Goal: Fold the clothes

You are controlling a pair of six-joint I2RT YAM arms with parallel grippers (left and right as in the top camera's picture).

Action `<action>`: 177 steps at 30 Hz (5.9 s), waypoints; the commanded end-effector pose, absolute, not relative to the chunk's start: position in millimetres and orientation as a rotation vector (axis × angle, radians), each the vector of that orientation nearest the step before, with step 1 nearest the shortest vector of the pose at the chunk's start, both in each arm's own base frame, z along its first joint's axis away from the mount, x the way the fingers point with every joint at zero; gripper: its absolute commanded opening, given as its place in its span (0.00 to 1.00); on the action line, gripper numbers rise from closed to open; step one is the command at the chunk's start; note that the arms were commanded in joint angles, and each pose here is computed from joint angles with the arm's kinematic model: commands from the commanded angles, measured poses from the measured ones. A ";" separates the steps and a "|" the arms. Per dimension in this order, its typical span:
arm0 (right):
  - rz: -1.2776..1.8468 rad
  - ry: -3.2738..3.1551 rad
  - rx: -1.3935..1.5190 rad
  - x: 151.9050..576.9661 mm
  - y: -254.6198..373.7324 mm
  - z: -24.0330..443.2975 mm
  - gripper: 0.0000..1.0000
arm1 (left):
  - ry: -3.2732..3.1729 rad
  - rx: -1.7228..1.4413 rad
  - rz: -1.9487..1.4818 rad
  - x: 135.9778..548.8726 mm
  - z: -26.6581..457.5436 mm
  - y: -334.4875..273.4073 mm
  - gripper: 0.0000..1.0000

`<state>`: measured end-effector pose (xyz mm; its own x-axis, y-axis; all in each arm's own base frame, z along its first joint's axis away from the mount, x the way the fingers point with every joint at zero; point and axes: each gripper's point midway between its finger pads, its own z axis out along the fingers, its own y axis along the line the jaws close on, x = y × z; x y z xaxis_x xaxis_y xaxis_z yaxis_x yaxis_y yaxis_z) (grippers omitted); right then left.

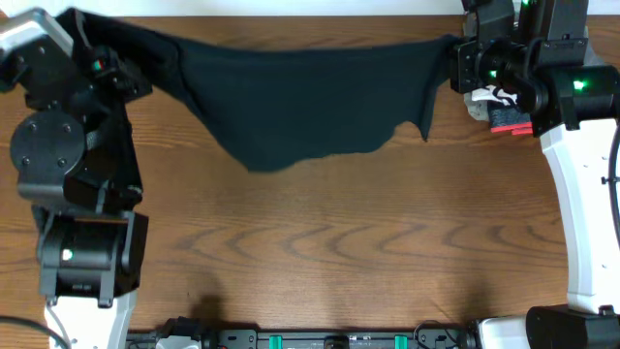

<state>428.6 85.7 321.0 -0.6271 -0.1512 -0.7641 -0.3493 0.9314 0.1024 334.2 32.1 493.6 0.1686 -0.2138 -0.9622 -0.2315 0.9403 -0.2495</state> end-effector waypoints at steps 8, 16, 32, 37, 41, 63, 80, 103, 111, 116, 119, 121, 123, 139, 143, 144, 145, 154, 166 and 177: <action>0.327 2.241 -0.335 425.9 83.2 330.7 0.01 | 1.468 -0.374 0.060 333.4 485.3 37.0 0.06; 0.356 2.258 -0.356 424.3 91.9 325.0 0.01 | 1.511 -0.378 0.064 333.2 474.8 36.9 0.06; 0.466 2.783 -0.143 358.8 101.7 228.4 0.01 | 2.189 -0.248 -0.118 318.4 320.2 -11.3 0.06; 0.468 2.974 -0.099 328.5 100.2 176.1 0.01 | 2.397 -0.262 -0.078 310.8 273.2 -10.6 0.06; 0.515 3.085 -0.080 303.2 102.8 139.1 0.12 | 2.484 -0.267 -0.060 313.3 251.7 -10.7 0.06; 0.157 3.009 0.209 327.3 63.6 93.6 0.40 | 2.545 -0.269 -0.041 343.6 220.5 -12.2 0.06; 0.323 2.885 0.278 336.5 62.4 31.8 0.30 | 2.540 -0.268 -0.042 347.5 219.3 -12.5 0.06; 0.427 2.624 0.072 402.8 80.0 88.7 0.01 | 2.424 -0.203 -0.045 371.4 237.4 -14.1 0.06; 0.354 2.415 -0.015 457.0 55.8 207.2 0.01 | 2.115 -0.193 0.043 415.3 297.9 2.7 0.06; 0.309 2.277 -0.014 470.9 23.7 290.7 0.01 | 1.869 -0.254 0.054 422.2 365.7 29.8 0.06; 0.299 2.201 -0.032 470.2 11.0 335.2 0.01 | 1.732 -0.284 0.063 414.6 406.6 45.1 0.06; 0.287 2.160 -0.044 467.7 6.6 359.0 0.01 | 1.651 -0.291 0.064 406.3 430.6 50.1 0.06; 0.264 2.120 -0.063 463.2 2.9 383.3 0.01 | 1.569 -0.291 0.060 395.2 455.4 51.9 0.06; 0.163 1.877 -0.085 373.5 -5.8 518.9 0.01 | 1.106 -0.209 -0.018 238.3 592.4 32.6 0.06; 0.135 1.829 -0.080 347.1 -4.8 537.0 0.01 | 1.056 -0.193 -0.028 207.2 602.8 28.5 0.06; 0.128 1.819 -0.078 340.0 -4.6 541.1 0.01 | 1.054 -0.193 -0.028 203.1 602.8 28.3 0.06; 0.123 1.807 -0.077 332.8 -4.1 545.1 0.01 | 1.058 -0.194 -0.027 199.8 601.8 28.1 0.06; 0.121 1.866 -0.058 333.1 -6.5 529.7 0.01 | 1.290 -0.222 -0.005 246.6 549.9 32.8 0.06; 0.211 2.202 -0.032 434.6 -10.3 408.5 0.01 | 1.628 -0.273 0.046 371.5 449.9 46.0 0.06; 0.291 2.391 -0.104 556.6 23.5 253.6 0.01 | 1.917 -0.290 0.074 495.8 300.7 53.6 0.06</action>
